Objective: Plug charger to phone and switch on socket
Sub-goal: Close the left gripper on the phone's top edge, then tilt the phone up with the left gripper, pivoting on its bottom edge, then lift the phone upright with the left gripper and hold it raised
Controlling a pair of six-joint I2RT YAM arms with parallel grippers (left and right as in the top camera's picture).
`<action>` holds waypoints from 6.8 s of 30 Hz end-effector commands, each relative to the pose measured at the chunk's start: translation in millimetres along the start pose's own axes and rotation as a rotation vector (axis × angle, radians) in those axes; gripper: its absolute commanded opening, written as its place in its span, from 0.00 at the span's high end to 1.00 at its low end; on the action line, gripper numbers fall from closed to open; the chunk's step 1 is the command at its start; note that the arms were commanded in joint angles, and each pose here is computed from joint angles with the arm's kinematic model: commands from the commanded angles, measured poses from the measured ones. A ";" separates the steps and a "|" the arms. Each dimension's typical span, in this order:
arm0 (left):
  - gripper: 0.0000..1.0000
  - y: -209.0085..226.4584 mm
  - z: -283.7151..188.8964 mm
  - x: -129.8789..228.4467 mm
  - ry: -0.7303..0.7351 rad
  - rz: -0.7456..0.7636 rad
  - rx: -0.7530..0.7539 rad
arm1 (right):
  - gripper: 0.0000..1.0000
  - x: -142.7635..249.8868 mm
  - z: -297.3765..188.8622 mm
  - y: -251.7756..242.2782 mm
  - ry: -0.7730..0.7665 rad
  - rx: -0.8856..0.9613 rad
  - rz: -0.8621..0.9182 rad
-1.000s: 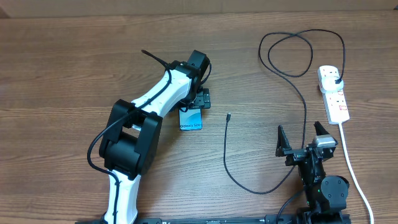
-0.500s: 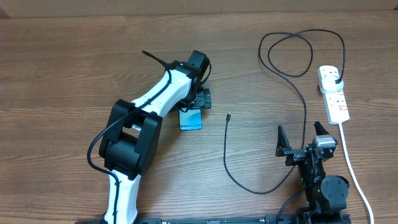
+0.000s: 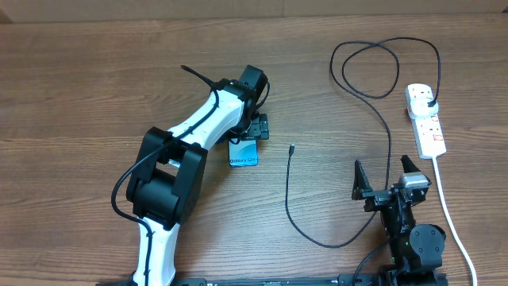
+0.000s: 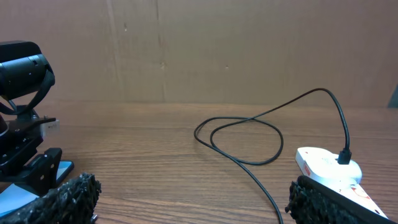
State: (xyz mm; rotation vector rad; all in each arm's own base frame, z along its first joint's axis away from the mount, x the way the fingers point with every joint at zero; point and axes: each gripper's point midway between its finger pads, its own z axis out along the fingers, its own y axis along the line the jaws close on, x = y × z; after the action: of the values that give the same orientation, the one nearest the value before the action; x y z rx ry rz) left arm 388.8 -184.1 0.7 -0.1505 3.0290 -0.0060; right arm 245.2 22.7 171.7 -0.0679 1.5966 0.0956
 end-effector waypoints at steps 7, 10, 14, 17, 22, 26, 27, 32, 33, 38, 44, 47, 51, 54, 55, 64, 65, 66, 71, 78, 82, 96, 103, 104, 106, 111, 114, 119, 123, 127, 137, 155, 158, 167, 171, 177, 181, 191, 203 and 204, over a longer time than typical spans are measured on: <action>0.09 6.9 15.8 10.7 0.041 -0.010 -0.007 | 0.00 2.0 0.2 -2.6 -0.003 0.012 -0.001; 0.07 9.8 22.8 16.1 0.048 -0.009 -0.011 | 0.00 2.0 0.2 -2.6 -0.003 0.012 -0.001; 0.07 10.3 23.1 15.9 0.047 -0.010 -0.011 | 0.00 2.0 0.2 -2.6 -0.003 0.012 -0.001; 0.10 10.0 23.2 15.2 0.044 -0.010 -0.010 | 0.00 2.0 0.2 -2.6 -0.003 0.012 -0.001; 0.12 10.5 23.2 15.1 0.044 -0.010 -0.013 | 0.00 2.0 0.2 -2.6 -0.003 0.012 -0.001; 0.11 11.5 23.1 15.4 0.044 -0.010 -0.018 | 0.00 2.0 0.2 -2.6 -0.002 0.012 -0.002; 0.11 11.7 23.1 15.7 0.045 -0.010 -0.019 | 0.00 2.0 0.2 -2.6 -0.003 0.012 -0.001; 0.19 16.2 22.8 18.3 0.054 -0.008 -0.041 | 0.00 2.0 0.2 -2.6 -0.003 0.012 -0.001; 0.19 17.0 22.8 18.2 0.053 -0.008 -0.045 | 0.00 2.0 0.2 -2.6 -0.002 0.012 -0.002; 0.19 17.2 20.4 18.3 0.057 -0.008 -0.048 | 0.00 2.0 0.2 -2.6 -0.003 0.012 -0.001; 0.20 12.2 3.4 8.6 0.051 -0.008 -0.044 | 0.00 2.0 0.2 -2.6 -0.003 0.012 -0.001; 0.22 8.0 -4.1 3.0 0.043 -0.009 -0.032 | 0.00 2.0 0.2 -2.6 -0.002 0.012 -0.002; 0.23 8.0 -8.9 3.8 0.055 -0.010 -0.033 | 0.00 2.0 0.2 -2.6 -0.003 0.012 -0.001; 0.21 12.1 -8.9 0.1 0.035 -0.008 -0.057 | 0.00 2.0 0.2 -2.6 -0.003 0.012 -0.001; 0.22 13.7 -8.9 -4.3 0.014 -0.008 -0.069 | 0.00 2.0 0.2 -2.6 -0.003 0.012 -0.001; 0.24 0.6 -9.8 -1.2 0.084 -0.039 0.074 | 0.00 2.0 0.2 -2.6 -0.003 0.012 -0.001; 0.24 -1.1 -10.6 -0.2 0.101 -0.046 0.102 | 0.00 2.0 0.2 -2.6 -0.002 0.012 -0.002; 0.25 -3.8 -11.9 1.2 0.126 -0.054 0.143 | 0.00 2.0 0.2 -2.6 -0.003 0.012 -0.001; 0.25 -10.1 -20.3 6.6 0.231 -0.118 0.304 | 0.00 2.0 0.2 -2.6 -0.003 0.012 -0.001; 0.29 -6.0 -31.7 5.7 0.316 -0.196 0.441 | 0.00 2.0 0.2 -2.6 -0.003 0.012 -0.001; 0.29 9.7 -22.5 0.8 0.264 -0.185 0.334 | 0.00 2.0 0.2 -2.6 -0.003 0.012 -0.001; 0.20 23.0 -12.1 -23.4 -0.085 0.016 -0.148 | 0.00 2.0 0.2 -2.6 -0.003 0.012 -0.001; 0.03 10.7 -10.2 -23.2 -0.075 0.077 -0.088 | 0.00 2.0 0.2 -2.6 -0.003 0.012 -0.001; 0.00 10.8 -10.2 -23.2 -0.075 0.079 -0.088 | 0.00 2.0 0.2 -2.6 -0.002 0.012 -0.002; 0.00 14.3 -10.5 -25.0 -0.082 0.083 -0.104 | 0.00 2.0 0.2 -2.6 -0.002 0.012 -0.002; 0.00 16.8 -8.5 -18.4 -0.019 -0.043 -0.043 | 0.00 2.0 0.2 -2.6 -0.003 0.012 -0.001; 0.00 15.2 -8.4 -21.5 -0.029 -0.046 -0.032 | 0.00 2.0 0.2 -2.6 -0.003 0.012 -0.001; 0.00 11.9 -8.5 -26.0 -0.046 -0.047 -0.017 | 0.00 2.0 0.2 -2.6 -0.003 0.012 -0.001; 0.00 12.3 -5.1 -25.0 -0.040 -0.047 -0.021 | 0.00 2.0 0.2 -2.6 -0.002 0.012 -0.002; 0.00 12.5 13.3 -14.5 0.018 -0.043 -0.029 | 0.00 2.0 0.2 -2.6 -0.003 0.012 -0.001; 0.00 30.4 40.2 -1.0 0.108 -0.059 -0.078 | 0.00 2.0 0.2 -2.6 -0.003 0.012 -0.001; 0.06 40.0 39.3 2.5 0.139 -0.002 -0.087 | 0.00 2.0 0.2 -2.6 -0.003 0.012 -0.001; 0.07 40.0 39.5 2.4 0.139 -0.014 -0.088 | 0.00 2.0 0.2 -2.6 -0.003 0.012 -0.001; 0.18 39.9 37.8 1.6 0.138 -0.016 -0.088 | 0.00 2.0 0.2 -2.6 -0.003 0.012 -0.001; 0.20 37.4 21.3 -4.8 0.143 -0.016 -0.092 | 0.00 2.0 0.2 -2.6 -0.002 0.012 -0.002; 0.27 22.1 -29.7 -34.0 0.095 -0.018 -0.050 | 0.00 2.0 0.2 -2.6 -0.002 0.012 -0.002; 0.27 0.5 -57.9 -35.5 0.124 0.028 0.069 | 0.00 2.0 0.2 -2.6 -0.003 0.012 -0.001; 0.28 -54.6 -126.5 5.9 0.402 0.084 0.580 | 0.00 2.0 0.2 -2.6 -0.003 0.012 -0.001; 0.27 -64.4 -175.6 9.2 0.546 -0.015 0.921 | 0.00 2.0 0.2 -2.6 -0.003 0.012 -0.001; 0.27 -66.5 -183.9 6.3 0.557 -0.034 0.978 | 0.00 2.0 0.2 -2.6 -0.003 0.012 -0.001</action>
State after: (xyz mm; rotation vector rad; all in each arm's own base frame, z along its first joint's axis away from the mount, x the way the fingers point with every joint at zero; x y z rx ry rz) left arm 361.0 -237.7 144.0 -0.1156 3.2685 -1.3623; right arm 245.2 22.7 171.6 -0.0685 1.5969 0.0950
